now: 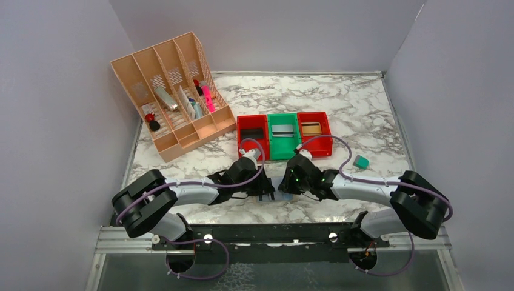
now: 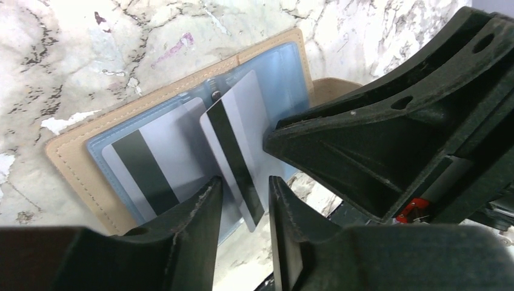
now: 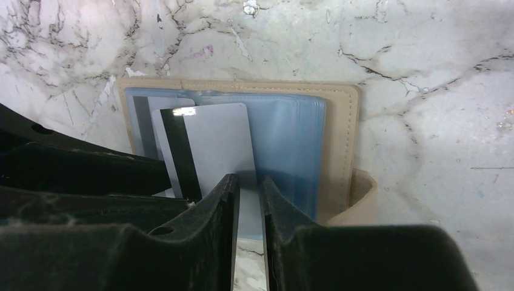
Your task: Take the credit cards out of the card holder
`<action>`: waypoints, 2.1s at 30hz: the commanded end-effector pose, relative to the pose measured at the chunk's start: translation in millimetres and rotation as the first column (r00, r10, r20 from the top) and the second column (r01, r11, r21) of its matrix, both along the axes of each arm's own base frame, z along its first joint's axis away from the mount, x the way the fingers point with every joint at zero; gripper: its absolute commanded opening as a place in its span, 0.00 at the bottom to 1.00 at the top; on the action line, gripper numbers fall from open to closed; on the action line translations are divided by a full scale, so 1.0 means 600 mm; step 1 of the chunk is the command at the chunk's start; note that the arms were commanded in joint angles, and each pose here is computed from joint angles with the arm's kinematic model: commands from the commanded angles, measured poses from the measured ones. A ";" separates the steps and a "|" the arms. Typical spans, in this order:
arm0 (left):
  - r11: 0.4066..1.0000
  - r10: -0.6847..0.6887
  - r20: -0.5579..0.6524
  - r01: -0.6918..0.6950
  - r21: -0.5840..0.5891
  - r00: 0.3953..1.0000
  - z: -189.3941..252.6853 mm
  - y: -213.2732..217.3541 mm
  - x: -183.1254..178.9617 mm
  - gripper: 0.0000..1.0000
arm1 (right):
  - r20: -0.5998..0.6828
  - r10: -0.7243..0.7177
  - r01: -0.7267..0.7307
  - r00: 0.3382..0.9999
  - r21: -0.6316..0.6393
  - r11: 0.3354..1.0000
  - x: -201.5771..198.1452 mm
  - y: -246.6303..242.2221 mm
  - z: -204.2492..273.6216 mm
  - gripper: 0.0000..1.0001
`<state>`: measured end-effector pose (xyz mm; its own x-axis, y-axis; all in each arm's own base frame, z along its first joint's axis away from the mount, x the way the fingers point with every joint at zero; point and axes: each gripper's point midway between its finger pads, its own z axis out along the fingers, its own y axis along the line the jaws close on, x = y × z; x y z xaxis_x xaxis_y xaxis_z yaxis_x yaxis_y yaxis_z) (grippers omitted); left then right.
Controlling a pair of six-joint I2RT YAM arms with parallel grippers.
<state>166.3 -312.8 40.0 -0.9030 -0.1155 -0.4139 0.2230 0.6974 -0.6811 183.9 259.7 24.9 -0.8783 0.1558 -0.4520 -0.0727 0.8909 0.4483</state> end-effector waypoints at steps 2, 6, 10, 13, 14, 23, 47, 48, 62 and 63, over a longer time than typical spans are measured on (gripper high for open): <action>0.997 0.008 0.032 -0.006 -0.071 0.999 0.029 -0.020 0.014 0.42 | -0.073 -0.012 0.009 0.997 -0.035 0.999 -0.024 -0.022 -0.036 0.24; 0.996 0.000 0.024 0.002 -0.085 1.000 0.028 -0.027 0.014 0.44 | -0.072 -0.023 0.021 0.997 -0.031 0.999 -0.024 -0.026 -0.035 0.24; 0.994 -0.021 0.011 0.022 -0.105 1.000 0.026 -0.038 0.011 0.41 | -0.069 -0.031 0.029 0.997 -0.028 0.999 -0.024 -0.028 -0.033 0.24; 0.994 -0.020 0.019 0.022 -0.107 1.000 0.027 -0.038 0.012 0.29 | -0.071 -0.035 0.033 0.997 -0.027 0.999 -0.024 -0.029 -0.033 0.24; 0.994 -0.017 0.027 0.020 -0.105 0.999 0.028 -0.035 0.013 0.24 | -0.070 -0.033 0.031 0.997 -0.026 0.999 -0.023 -0.028 -0.030 0.24; 0.996 0.020 0.050 -0.016 -0.087 0.999 0.024 -0.005 0.007 0.00 | -0.039 -0.048 0.047 0.998 -0.018 0.999 -0.016 -0.031 -0.009 0.25; 0.988 0.086 0.292 -0.118 0.094 0.953 0.121 0.082 0.045 0.00 | 0.108 0.034 -0.042 0.994 0.074 0.996 0.015 0.006 0.091 0.30; 0.989 0.084 0.297 -0.116 0.093 0.951 0.122 0.082 0.046 0.00 | 0.118 0.031 -0.041 0.993 0.083 0.996 0.017 0.007 0.092 0.33; 0.995 0.089 0.284 -0.099 0.022 0.955 0.148 0.128 0.072 0.00 | 0.347 0.003 -0.054 0.938 0.139 0.989 0.040 -0.017 0.139 0.56; 0.996 0.083 0.276 -0.084 -0.009 0.958 0.150 0.127 0.070 0.00 | 0.332 0.007 -0.045 0.943 0.105 0.993 0.043 -0.021 0.132 0.58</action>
<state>213.4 -238.6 124.0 -0.7193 -0.1802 -0.6709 0.2953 0.7949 -0.5301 193.2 251.4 93.8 -0.7404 0.2158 -0.6366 -0.2394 0.8003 0.5498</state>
